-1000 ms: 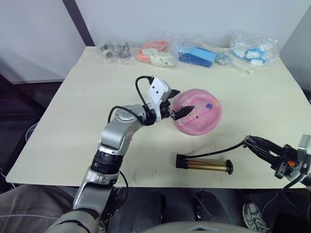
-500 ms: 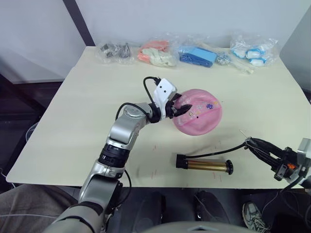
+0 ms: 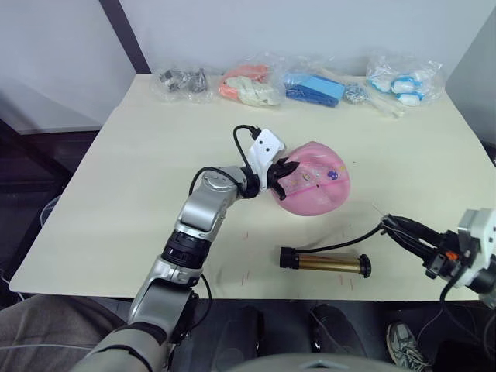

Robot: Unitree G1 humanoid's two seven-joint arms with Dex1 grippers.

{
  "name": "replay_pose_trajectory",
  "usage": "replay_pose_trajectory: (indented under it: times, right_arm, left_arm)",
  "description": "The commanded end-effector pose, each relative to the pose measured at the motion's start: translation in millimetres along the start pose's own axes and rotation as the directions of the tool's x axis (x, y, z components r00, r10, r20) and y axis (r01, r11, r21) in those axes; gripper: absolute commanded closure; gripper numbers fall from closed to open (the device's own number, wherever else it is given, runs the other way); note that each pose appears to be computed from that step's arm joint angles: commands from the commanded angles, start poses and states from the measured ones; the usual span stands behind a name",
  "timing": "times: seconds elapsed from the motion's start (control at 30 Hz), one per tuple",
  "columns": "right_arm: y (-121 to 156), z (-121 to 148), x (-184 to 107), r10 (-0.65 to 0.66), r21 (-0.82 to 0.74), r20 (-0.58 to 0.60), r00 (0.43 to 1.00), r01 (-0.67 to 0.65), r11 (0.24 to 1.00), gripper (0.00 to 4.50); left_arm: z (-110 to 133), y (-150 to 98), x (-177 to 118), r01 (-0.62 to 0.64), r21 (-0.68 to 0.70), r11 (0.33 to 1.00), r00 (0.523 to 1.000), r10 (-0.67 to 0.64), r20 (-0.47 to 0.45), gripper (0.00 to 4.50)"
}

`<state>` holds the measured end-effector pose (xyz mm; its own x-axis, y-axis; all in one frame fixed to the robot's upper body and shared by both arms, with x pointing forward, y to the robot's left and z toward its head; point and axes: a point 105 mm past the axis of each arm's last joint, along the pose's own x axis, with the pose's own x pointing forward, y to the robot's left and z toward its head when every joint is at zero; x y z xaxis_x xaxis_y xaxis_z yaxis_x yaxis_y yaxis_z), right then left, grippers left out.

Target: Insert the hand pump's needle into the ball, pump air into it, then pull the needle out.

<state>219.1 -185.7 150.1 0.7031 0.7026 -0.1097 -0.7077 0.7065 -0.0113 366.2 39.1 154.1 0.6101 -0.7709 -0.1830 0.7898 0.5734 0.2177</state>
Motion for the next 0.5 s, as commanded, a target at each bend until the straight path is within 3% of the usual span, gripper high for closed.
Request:
replay_pose_trajectory:
  times: [0.03,0.5]
  right_arm:
    - [5,5,11,0.014,0.008,-0.085,0.996,-0.013,1.0,4.18]
    - [-8,22,47,0.094,0.081,-0.325,0.941,-0.071,0.994,4.18]
  left_arm:
    - [14,-2,0,-0.014,0.07,0.997,0.999,0.01,0.053,4.46]
    - [12,-6,3,-0.008,0.101,0.995,0.999,0.003,0.048,4.46]
